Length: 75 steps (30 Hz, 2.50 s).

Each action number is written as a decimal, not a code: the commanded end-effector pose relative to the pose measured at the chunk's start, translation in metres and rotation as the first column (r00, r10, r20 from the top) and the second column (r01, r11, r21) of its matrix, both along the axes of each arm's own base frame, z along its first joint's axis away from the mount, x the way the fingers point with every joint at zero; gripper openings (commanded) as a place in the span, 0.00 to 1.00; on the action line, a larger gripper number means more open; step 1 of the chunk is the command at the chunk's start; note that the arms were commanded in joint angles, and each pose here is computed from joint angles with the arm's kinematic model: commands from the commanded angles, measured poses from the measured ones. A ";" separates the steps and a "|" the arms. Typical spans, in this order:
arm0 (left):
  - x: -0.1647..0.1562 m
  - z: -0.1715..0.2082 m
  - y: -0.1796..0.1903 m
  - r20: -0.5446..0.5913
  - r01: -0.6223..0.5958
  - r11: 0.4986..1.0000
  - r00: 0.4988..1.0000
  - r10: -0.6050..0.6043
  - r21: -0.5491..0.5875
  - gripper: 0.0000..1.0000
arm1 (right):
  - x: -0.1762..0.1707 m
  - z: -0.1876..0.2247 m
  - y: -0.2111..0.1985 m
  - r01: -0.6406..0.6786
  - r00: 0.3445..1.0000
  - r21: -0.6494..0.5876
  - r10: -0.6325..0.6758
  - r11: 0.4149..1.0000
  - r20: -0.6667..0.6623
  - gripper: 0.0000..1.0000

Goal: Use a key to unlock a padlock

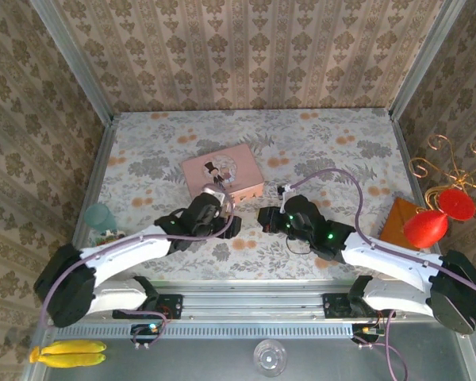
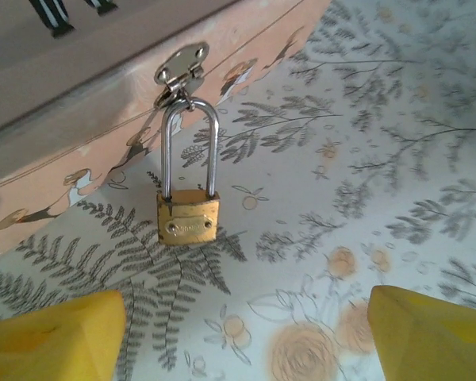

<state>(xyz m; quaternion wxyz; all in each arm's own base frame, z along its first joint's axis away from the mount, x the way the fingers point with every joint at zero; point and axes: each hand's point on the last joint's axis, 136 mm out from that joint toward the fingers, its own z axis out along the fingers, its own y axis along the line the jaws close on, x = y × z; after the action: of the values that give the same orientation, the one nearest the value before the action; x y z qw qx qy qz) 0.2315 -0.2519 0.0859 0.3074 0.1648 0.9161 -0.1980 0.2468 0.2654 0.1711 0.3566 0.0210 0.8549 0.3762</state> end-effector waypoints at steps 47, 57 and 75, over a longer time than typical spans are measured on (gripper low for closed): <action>0.048 -0.057 -0.025 -0.117 -0.027 0.997 0.993 0.019 -0.068 0.35 | -0.009 -0.003 -0.020 0.056 0.998 0.029 -0.056 0.998 -0.009 0.00; 0.048 -0.060 -0.019 -0.127 -0.064 0.995 0.990 0.055 -0.070 0.13 | -0.009 -0.005 -0.020 0.057 0.998 0.023 -0.056 0.998 -0.012 0.00; 0.081 -0.035 0.003 -0.244 -0.189 0.910 0.965 0.102 -0.370 0.00 | -0.003 -0.020 -0.012 0.083 0.994 0.037 -0.080 0.996 -0.078 0.00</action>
<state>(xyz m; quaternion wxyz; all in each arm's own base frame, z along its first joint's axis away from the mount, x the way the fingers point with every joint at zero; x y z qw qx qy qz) 0.3001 -0.2512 0.0359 0.2366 0.0413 0.9132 -0.3293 0.2388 0.2523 0.1493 0.3349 0.0585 0.8645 0.3703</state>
